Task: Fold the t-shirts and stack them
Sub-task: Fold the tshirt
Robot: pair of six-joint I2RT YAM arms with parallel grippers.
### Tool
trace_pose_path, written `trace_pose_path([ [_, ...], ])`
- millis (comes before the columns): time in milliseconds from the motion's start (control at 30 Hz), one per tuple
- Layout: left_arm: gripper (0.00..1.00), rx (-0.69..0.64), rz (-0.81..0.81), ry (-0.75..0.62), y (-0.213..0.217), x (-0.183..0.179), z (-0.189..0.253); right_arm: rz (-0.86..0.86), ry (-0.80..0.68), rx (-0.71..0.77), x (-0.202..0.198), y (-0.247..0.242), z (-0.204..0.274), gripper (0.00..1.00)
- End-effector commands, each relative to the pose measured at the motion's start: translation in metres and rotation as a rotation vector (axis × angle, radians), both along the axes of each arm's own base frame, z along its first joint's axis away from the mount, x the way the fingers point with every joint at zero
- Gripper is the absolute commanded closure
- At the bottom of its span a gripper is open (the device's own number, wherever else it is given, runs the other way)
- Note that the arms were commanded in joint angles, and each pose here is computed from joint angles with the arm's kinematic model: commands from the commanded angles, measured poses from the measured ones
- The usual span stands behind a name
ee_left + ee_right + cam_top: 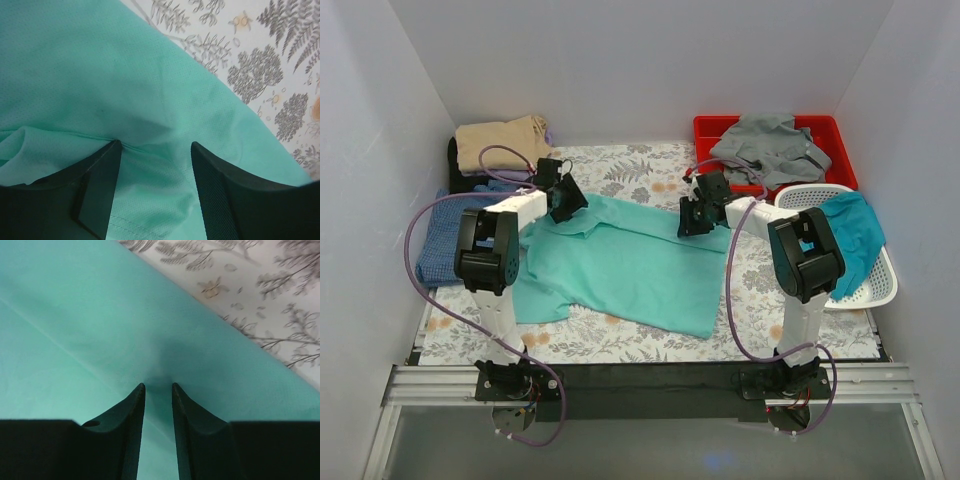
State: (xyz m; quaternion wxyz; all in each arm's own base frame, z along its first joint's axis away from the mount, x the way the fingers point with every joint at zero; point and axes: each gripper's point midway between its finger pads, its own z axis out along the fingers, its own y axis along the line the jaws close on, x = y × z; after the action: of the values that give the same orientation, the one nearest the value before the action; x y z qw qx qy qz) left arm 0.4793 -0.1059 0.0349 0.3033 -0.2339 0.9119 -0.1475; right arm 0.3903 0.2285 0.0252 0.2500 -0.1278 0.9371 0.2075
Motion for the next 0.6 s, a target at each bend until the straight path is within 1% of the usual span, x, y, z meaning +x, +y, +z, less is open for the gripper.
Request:
trace_pose_path([
  [0,0.43,0.099,0.023,0.107,0.018,-0.003,-0.038,-0.151,0.078,-0.234,0.011,-0.055,-0.041,0.65],
  [33,0.43,0.108,0.018,0.102,0.019,0.003,-0.035,-0.173,0.097,-0.286,0.010,-0.067,-0.046,0.65],
  [67,0.43,0.126,0.032,0.115,0.025,0.005,-0.041,-0.185,0.082,-0.303,0.019,-0.071,-0.043,0.65],
  [100,0.43,0.134,0.023,0.116,0.027,0.010,-0.042,-0.202,0.097,-0.370,0.019,-0.086,-0.051,0.65],
  [167,0.43,0.140,0.017,0.117,0.029,0.015,-0.037,-0.219,0.102,-0.419,0.027,-0.102,-0.057,0.66],
  [233,0.43,0.146,0.010,0.112,0.029,0.015,-0.031,-0.218,0.093,-0.431,0.035,-0.109,-0.054,0.66],
  [300,0.43,0.162,0.014,0.110,0.033,0.011,-0.027,-0.215,0.072,-0.487,0.042,-0.120,-0.052,0.67],
  [333,0.43,0.164,0.013,0.124,0.033,0.008,-0.027,-0.199,0.067,-0.491,0.044,-0.122,-0.050,0.67],
  [367,0.44,0.139,-0.002,0.119,0.028,0.008,-0.021,-0.151,0.054,-0.452,0.044,-0.114,-0.041,0.67],
  [400,0.45,0.098,-0.042,0.079,0.017,0.010,-0.008,-0.118,0.013,-0.390,0.047,-0.102,-0.027,0.67],
  [467,0.44,0.004,-0.131,-0.072,-0.006,0.016,0.046,-0.037,-0.086,-0.208,0.045,-0.072,0.012,0.66],
  [500,0.43,-0.014,-0.162,-0.199,-0.011,0.019,0.096,0.012,-0.162,-0.113,0.046,-0.054,0.039,0.64],
  [533,0.42,-0.021,-0.177,-0.230,-0.013,0.017,0.110,0.020,-0.199,-0.089,0.042,-0.051,0.057,0.64],
  [567,0.41,-0.023,-0.190,-0.276,-0.013,0.011,0.133,0.036,-0.235,-0.059,0.037,-0.046,0.075,0.64],
])
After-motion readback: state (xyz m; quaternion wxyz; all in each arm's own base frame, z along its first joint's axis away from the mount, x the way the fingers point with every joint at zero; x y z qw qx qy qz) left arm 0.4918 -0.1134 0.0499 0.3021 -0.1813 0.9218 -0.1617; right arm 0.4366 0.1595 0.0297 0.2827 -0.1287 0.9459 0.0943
